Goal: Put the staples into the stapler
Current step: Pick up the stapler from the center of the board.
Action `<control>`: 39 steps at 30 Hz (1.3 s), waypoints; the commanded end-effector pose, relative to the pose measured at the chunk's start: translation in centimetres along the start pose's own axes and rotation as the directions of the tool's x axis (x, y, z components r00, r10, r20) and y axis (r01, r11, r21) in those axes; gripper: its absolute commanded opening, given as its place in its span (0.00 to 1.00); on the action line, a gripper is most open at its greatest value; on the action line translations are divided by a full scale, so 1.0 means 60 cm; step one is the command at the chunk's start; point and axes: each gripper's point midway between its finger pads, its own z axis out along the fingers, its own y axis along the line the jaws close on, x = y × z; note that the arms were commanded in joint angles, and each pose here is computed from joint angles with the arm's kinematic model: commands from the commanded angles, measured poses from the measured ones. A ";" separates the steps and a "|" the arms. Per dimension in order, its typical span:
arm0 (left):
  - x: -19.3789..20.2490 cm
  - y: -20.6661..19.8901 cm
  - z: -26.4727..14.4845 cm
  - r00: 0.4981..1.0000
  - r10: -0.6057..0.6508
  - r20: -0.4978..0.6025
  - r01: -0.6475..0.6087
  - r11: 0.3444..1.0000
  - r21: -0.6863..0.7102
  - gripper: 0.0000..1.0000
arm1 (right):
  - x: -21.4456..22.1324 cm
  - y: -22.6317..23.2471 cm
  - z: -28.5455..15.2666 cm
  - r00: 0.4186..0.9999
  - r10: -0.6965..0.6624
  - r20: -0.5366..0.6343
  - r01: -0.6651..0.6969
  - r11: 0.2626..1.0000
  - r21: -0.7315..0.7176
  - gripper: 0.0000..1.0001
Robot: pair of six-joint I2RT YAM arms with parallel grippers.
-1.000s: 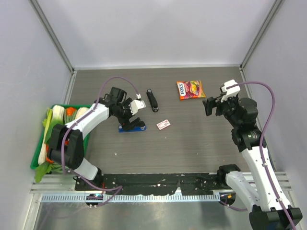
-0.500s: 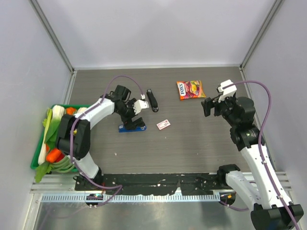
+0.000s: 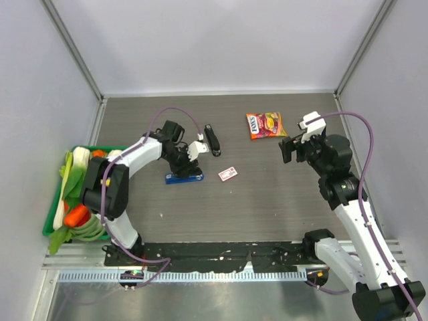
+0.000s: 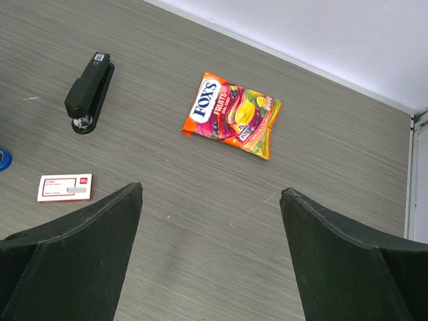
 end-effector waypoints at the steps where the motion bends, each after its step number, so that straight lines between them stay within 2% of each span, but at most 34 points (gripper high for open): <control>1: -0.023 0.001 -0.009 0.999 0.003 0.037 -0.003 1.000 0.002 0.38 | -0.009 -0.004 0.004 1.000 -0.016 0.025 0.016 1.000 0.016 0.89; 2: -0.023 0.000 -0.011 0.999 0.004 0.039 -0.004 1.000 0.000 0.28 | -0.009 -0.004 0.005 1.000 -0.018 0.025 0.018 1.000 0.016 0.89; 4: -0.025 -0.002 -0.013 0.999 0.003 0.042 -0.003 1.000 -0.002 0.21 | -0.008 -0.002 0.006 1.000 -0.017 0.023 0.016 1.000 0.011 0.89; 5: -0.026 -0.002 -0.017 0.999 -0.001 0.046 0.002 1.000 -0.007 0.12 | -0.006 -0.002 0.007 1.000 -0.016 0.020 0.016 1.000 0.010 0.89; 9: -0.039 -0.006 -0.033 0.997 0.003 0.071 -0.002 1.000 -0.020 0.01 | 0.000 0.011 0.010 1.000 -0.020 0.014 0.020 0.999 -0.027 0.89; 15: -0.071 -0.023 -0.074 0.989 0.024 0.149 -0.017 0.999 -0.046 0.00 | 0.014 0.065 0.003 0.999 -0.054 0.002 0.054 0.977 -0.204 0.89; 22: -0.108 -0.066 -0.122 0.974 0.094 0.205 -0.083 0.995 -0.062 0.00 | 0.037 0.146 -0.008 0.996 -0.087 -0.011 0.073 0.895 -0.441 0.89; 30: -0.169 -0.154 -0.157 0.950 0.184 0.253 -0.181 0.983 -0.035 0.00 | 0.063 0.254 -0.054 0.993 -0.106 0.054 0.112 0.693 -0.712 0.89; 35: -0.198 -0.183 -0.177 0.942 0.162 0.292 -0.172 0.985 0.006 0.00 | 0.076 0.294 -0.058 0.994 -0.094 0.059 0.105 0.617 -0.780 0.89; 39: -0.215 -0.192 -0.182 0.944 0.134 0.302 -0.152 0.988 0.035 0.00 | 0.080 0.323 -0.044 0.987 -0.134 0.088 0.153 0.616 -0.773 0.89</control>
